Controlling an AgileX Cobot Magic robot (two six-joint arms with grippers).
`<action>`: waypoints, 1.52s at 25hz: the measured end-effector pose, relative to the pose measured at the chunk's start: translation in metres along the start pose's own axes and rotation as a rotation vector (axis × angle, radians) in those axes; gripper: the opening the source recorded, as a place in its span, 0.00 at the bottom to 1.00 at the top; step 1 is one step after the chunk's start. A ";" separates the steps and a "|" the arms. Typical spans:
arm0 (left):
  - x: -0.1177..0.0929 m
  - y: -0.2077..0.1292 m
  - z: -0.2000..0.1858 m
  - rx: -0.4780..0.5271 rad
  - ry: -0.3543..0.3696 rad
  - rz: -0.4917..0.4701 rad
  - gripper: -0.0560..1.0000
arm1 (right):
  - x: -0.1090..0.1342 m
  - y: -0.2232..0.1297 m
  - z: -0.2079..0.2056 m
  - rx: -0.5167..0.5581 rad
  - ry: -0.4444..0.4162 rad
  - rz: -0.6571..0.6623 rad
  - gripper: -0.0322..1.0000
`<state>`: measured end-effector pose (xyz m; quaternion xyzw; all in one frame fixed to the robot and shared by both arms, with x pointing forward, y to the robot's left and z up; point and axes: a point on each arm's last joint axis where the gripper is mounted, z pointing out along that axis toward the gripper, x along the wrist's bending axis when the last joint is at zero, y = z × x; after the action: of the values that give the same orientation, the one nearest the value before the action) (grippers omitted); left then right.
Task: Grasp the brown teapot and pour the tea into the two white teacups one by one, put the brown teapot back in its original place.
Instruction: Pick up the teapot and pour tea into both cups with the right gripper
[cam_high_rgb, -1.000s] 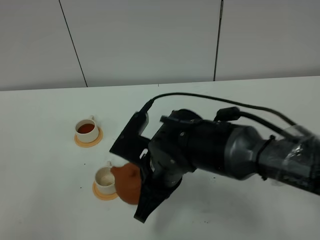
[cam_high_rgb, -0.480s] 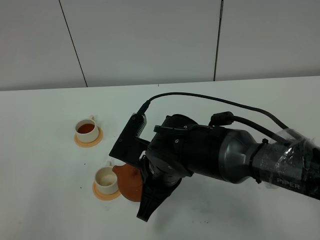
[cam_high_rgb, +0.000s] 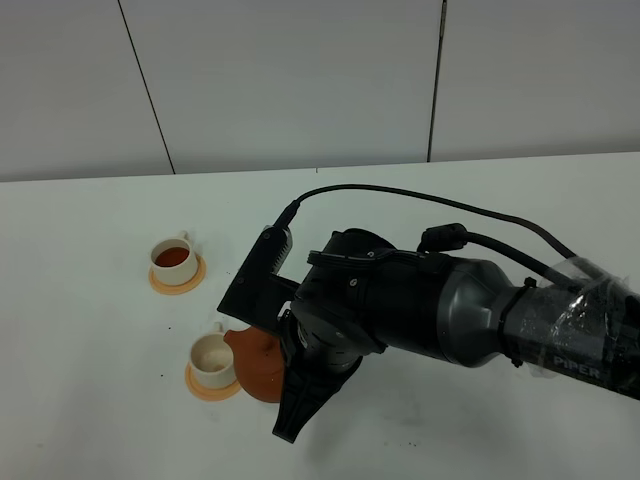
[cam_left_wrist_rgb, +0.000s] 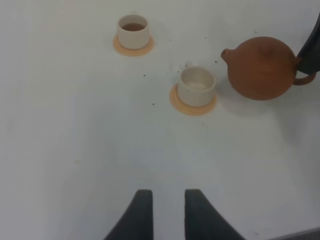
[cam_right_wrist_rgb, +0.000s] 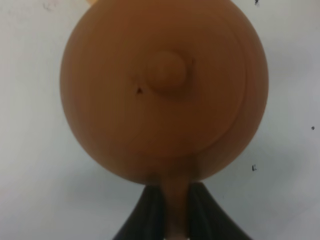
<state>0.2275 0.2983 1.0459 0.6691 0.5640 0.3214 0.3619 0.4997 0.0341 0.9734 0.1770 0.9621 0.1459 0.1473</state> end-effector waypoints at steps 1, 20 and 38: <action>0.000 0.000 0.000 0.000 0.000 0.000 0.27 | 0.000 0.000 0.000 0.000 0.000 0.000 0.12; 0.000 0.000 0.000 0.000 0.000 0.000 0.27 | -0.016 0.006 -0.002 -0.046 -0.201 -0.223 0.12; 0.000 0.000 0.000 0.000 0.000 0.000 0.27 | 0.006 0.016 0.001 -0.032 -0.321 -0.365 0.12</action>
<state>0.2275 0.2983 1.0459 0.6691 0.5640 0.3214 0.3619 0.4995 0.0510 0.9767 0.0186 0.9401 0.1021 0.3249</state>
